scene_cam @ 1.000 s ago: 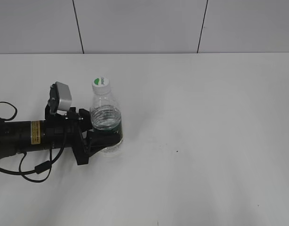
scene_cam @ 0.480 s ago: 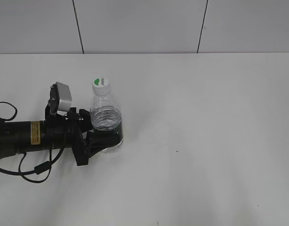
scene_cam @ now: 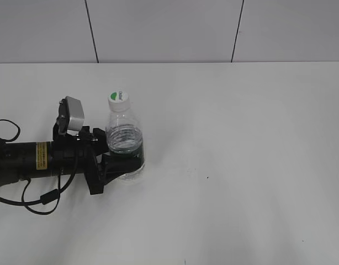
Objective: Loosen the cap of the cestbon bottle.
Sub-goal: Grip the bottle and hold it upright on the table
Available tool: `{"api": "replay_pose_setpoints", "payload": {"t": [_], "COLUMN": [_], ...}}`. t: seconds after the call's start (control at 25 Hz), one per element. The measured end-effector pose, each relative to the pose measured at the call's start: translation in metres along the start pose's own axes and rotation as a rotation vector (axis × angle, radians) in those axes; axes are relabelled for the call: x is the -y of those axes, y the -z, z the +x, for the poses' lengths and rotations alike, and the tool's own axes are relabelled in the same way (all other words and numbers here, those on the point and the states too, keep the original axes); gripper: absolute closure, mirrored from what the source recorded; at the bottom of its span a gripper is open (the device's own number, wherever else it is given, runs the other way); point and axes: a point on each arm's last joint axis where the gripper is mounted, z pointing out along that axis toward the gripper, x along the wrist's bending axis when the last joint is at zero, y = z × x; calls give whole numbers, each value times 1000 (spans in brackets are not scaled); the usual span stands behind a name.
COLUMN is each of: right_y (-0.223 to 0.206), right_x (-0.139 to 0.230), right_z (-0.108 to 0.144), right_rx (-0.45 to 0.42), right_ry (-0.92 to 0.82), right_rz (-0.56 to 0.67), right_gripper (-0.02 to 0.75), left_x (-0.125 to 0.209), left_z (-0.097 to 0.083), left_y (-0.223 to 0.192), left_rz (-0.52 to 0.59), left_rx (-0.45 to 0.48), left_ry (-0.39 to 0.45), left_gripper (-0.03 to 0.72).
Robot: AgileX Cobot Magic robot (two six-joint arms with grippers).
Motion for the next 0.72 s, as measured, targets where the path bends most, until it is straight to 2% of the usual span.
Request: {"api": "replay_pose_setpoints", "payload": {"t": [0.72], "right_y": [0], "right_x": [0], "right_z": [0], "right_rx": [0], "right_ry": [0], "right_rz": [0], "right_gripper": [259], "left_x": [-10], "left_z": [1], "left_y": [2], "left_rz": [10], "left_rx": [-23], "left_ry": [-31], "left_gripper": [270]}}
